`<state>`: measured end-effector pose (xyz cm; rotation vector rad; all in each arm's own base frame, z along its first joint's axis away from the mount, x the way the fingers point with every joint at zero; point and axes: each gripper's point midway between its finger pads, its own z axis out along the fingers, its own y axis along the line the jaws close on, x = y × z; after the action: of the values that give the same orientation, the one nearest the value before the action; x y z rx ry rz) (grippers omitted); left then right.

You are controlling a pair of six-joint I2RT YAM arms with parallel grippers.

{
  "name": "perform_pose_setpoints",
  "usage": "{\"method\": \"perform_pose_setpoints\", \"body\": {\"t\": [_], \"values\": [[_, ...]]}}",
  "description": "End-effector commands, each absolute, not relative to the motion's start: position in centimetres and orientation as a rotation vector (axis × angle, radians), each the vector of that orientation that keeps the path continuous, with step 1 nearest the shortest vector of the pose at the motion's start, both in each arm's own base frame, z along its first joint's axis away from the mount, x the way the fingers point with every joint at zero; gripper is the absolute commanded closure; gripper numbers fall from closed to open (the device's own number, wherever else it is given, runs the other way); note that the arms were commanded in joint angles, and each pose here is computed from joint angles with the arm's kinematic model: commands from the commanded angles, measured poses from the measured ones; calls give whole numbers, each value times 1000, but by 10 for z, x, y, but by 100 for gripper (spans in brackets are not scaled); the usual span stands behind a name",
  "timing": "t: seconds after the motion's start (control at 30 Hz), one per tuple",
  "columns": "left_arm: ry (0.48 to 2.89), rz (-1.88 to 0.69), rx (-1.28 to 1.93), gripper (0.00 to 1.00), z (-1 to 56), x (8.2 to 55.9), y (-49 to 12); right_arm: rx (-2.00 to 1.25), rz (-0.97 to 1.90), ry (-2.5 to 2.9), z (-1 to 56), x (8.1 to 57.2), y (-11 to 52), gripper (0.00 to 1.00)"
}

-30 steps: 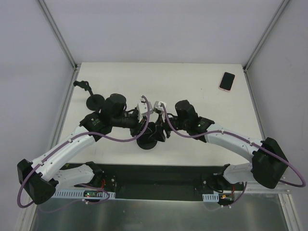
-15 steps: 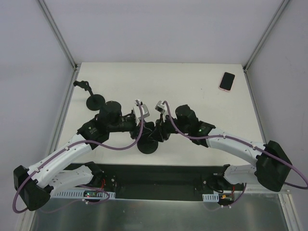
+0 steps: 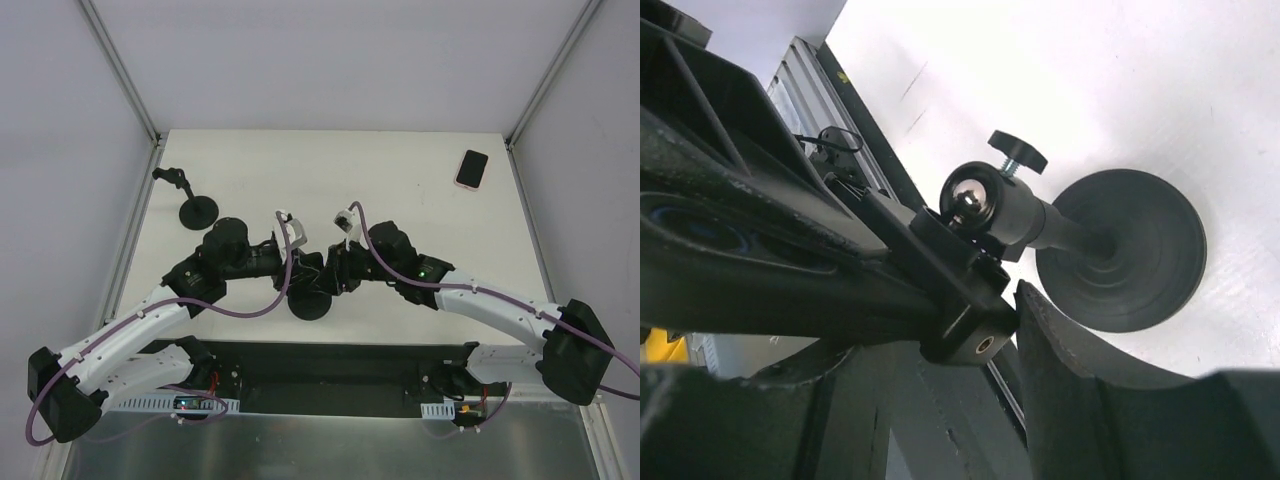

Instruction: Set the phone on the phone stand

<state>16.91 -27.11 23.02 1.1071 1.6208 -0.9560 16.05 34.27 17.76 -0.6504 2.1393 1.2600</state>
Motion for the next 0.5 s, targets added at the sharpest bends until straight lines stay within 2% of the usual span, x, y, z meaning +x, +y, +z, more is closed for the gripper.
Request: {"method": "perform_pose_setpoints", "body": {"t": [0.0,0.03,0.1,0.13,0.17,0.23,0.27,0.3,0.37,0.4,0.47], "values": [[1547,-909,1209,100,218,165,-273,-400,1342,2158,229,172,345,100],[1542,-920,1207,100,220,164,-274,-469,1350,2154,228,166,345,81],[1542,-925,1201,100,222,163,-274,-553,1318,2123,226,163,342,54],[1551,-914,1187,100,223,166,-273,-566,1308,2092,231,162,338,38],[1556,-910,1185,100,223,166,-273,-586,1287,2074,230,161,334,32],[1581,-903,1169,89,223,168,-271,-609,1246,2040,230,157,324,21],[1575,-905,1163,78,228,168,-272,-619,1224,2022,231,156,321,18],[1581,-907,1160,63,229,169,-272,-663,1191,2016,227,152,318,17],[1582,-938,1146,52,236,167,-273,-683,1120,2012,225,150,311,14],[1584,-940,1134,42,240,168,-271,-735,1099,1989,225,141,314,12],[1557,-951,1104,29,254,166,-267,-697,982,1995,221,148,309,11]]}}
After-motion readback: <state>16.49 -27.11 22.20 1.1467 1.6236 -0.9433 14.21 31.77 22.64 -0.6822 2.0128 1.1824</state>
